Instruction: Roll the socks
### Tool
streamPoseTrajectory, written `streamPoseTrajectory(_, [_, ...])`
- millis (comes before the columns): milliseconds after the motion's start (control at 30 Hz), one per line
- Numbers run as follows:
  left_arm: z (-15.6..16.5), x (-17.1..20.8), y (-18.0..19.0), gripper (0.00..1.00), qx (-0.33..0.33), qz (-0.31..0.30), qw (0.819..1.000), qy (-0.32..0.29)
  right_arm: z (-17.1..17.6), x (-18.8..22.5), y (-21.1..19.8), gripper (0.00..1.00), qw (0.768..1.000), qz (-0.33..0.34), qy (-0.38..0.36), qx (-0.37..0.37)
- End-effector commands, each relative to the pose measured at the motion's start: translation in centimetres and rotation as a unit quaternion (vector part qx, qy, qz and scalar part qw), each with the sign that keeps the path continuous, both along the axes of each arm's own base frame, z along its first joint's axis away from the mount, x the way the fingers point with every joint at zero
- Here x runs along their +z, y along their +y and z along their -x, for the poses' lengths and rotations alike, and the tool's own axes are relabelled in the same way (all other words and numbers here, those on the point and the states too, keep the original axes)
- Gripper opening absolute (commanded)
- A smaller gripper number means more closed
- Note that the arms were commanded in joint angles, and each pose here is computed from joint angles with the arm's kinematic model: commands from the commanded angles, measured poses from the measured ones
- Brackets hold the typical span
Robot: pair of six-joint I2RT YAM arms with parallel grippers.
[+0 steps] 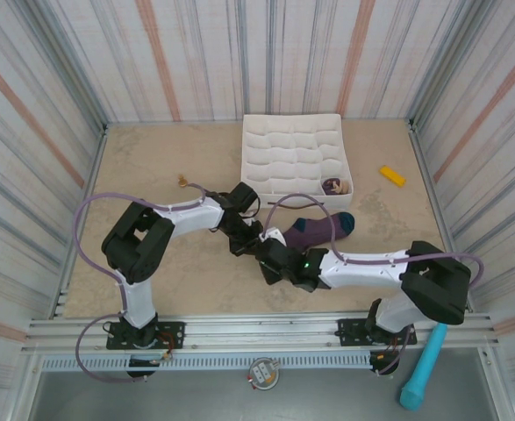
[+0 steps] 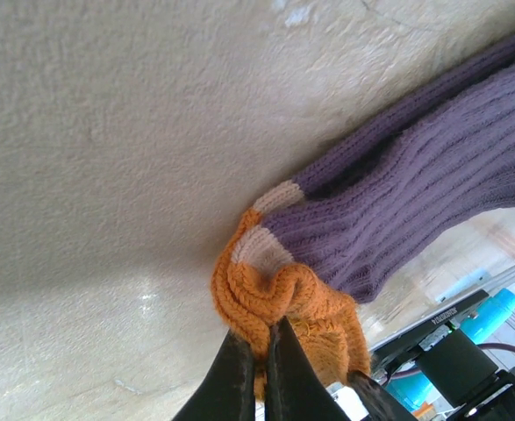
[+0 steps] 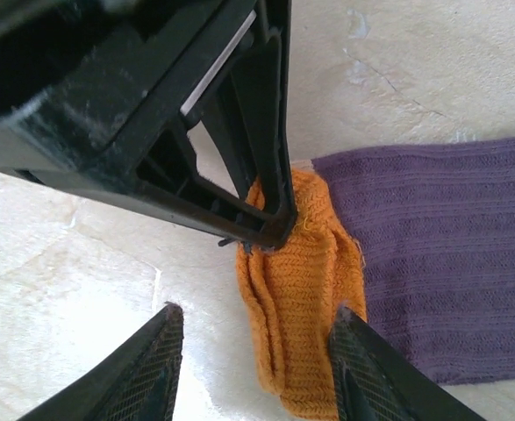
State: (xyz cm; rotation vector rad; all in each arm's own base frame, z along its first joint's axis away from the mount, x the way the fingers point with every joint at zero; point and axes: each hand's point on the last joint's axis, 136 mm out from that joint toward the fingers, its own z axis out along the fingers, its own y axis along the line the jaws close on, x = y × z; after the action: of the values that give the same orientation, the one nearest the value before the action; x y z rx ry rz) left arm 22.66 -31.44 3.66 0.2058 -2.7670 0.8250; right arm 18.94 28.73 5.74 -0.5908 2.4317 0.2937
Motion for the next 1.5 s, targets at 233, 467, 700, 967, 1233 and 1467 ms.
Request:
streamPoseTrajectory(233, [0.1, 0.8, 0.2, 0.0, 0.006, 0.008, 1.0, 0.013, -0.5, -1.7, -1.3, 0.4, 0.997, 0.075, -0.025, -0.02])
streamPoseTrajectory(467, [0.0, 0.7, 0.1, 0.0, 0.005, 0.01, 1.0, 0.013, -0.4, -3.0, -1.5, 0.3, 0.997, 0.073, -0.006, -0.026])
streamPoseTrajectory(700, [0.0, 0.4, 0.1, 0.1, 0.008, 0.012, 1.0, 0.01, 0.1, -4.8, -1.4, 0.16, 0.998, 0.04, 0.043, -0.023])
streamPoseTrajectory(967, [-1.7, 3.0, 1.3, 0.67, 0.036, 0.019, 0.998, -0.046, 0.6, -5.8, -1.7, 0.0, 0.99, -0.059, 0.123, -0.032])
streamPoseTrajectory(1233, [-3.5, 6.3, 1.5, 0.75, 0.054, 0.07, 0.987, -0.134, 0.7, -6.6, -1.9, 0.0, 0.965, -0.15, 0.211, -0.052])
streamPoseTrajectory(1467, [-1.9, 4.5, 2.6, 0.66, 0.027, 0.065, 0.987, -0.146, 0.3, -6.2, -2.0, 0.0, 0.927, -0.237, 0.282, -0.074])
